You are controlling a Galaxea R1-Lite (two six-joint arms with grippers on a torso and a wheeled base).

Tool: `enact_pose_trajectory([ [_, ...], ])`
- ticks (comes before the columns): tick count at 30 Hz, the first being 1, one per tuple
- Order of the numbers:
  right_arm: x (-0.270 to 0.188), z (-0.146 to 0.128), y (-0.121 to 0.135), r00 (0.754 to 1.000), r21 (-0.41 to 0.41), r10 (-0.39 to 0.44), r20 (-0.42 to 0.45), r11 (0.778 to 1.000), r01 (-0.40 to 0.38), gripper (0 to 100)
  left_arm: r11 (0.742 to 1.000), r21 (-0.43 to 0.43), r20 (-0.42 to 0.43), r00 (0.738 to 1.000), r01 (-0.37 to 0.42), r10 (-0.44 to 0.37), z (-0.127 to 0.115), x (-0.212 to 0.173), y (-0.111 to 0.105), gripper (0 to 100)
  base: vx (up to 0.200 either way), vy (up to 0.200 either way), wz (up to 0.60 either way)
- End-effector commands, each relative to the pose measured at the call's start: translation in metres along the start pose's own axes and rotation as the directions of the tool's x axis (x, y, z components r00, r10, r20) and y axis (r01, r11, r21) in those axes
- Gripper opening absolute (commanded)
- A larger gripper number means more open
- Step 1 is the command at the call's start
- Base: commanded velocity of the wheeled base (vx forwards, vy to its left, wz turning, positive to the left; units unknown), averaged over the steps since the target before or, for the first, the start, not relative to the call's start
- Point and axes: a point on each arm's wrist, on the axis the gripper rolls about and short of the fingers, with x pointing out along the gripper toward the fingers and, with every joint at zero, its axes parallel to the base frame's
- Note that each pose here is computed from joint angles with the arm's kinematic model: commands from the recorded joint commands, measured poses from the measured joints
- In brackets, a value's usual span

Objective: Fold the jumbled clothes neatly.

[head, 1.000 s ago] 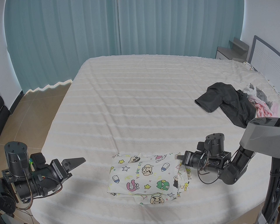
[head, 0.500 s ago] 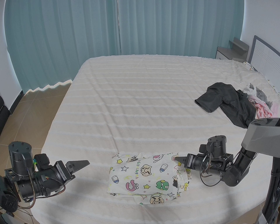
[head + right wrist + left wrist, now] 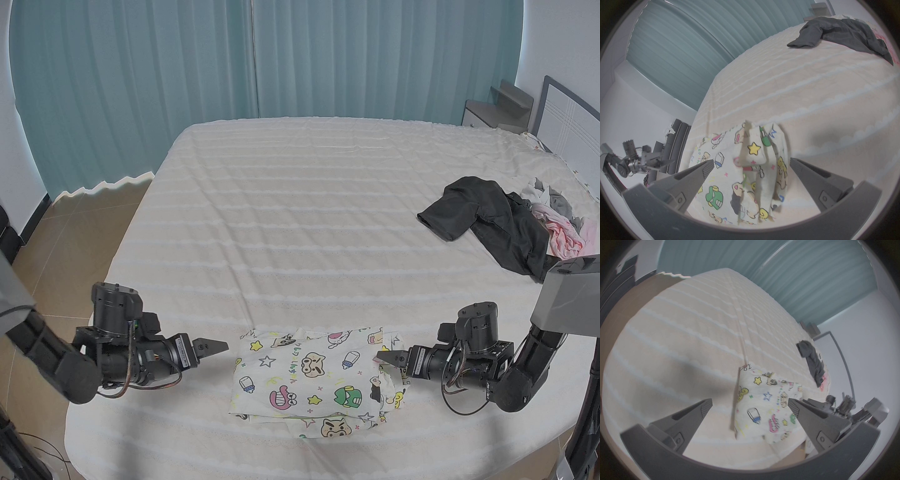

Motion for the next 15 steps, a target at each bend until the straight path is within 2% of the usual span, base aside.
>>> enact_pose_trajectory([
  [1, -0.001, -0.02, -0.012, 0.995, -0.003, -0.044, -0.087, 0.999, 0.044, 100, 0.997, 0.073, -0.079, 0.996, -0.023, 0.029, 0.003, 0.07, 0.041, 100, 0.0, 0.0, 0.0],
  [5, 0.009, -0.033, -0.011, 0.99, -0.016, -0.036, -0.135, 0.999, 0.034, 100, 0.997, 0.077, -0.096, 0.995, 0.015, -0.008, 0.002, 0.084, 0.043, 100, 0.0, 0.0, 0.0],
  [10, 0.02, -0.036, -0.002, 0.99, -0.03, -0.005, -0.142, 1.0, 0.0, 100, 0.996, 0.062, -0.105, 0.992, 0.07, -0.063, 0.008, 0.091, 0.041, 100, 0.0, 0.0, 0.0],
  [15, 0.031, -0.036, 0.002, 0.989, -0.025, 0.022, -0.145, 0.999, -0.026, 100, 0.993, 0.033, -0.141, 0.984, 0.111, -0.106, 0.003, 0.099, 0.034, 100, 0.0, 0.0, 0.0],
])
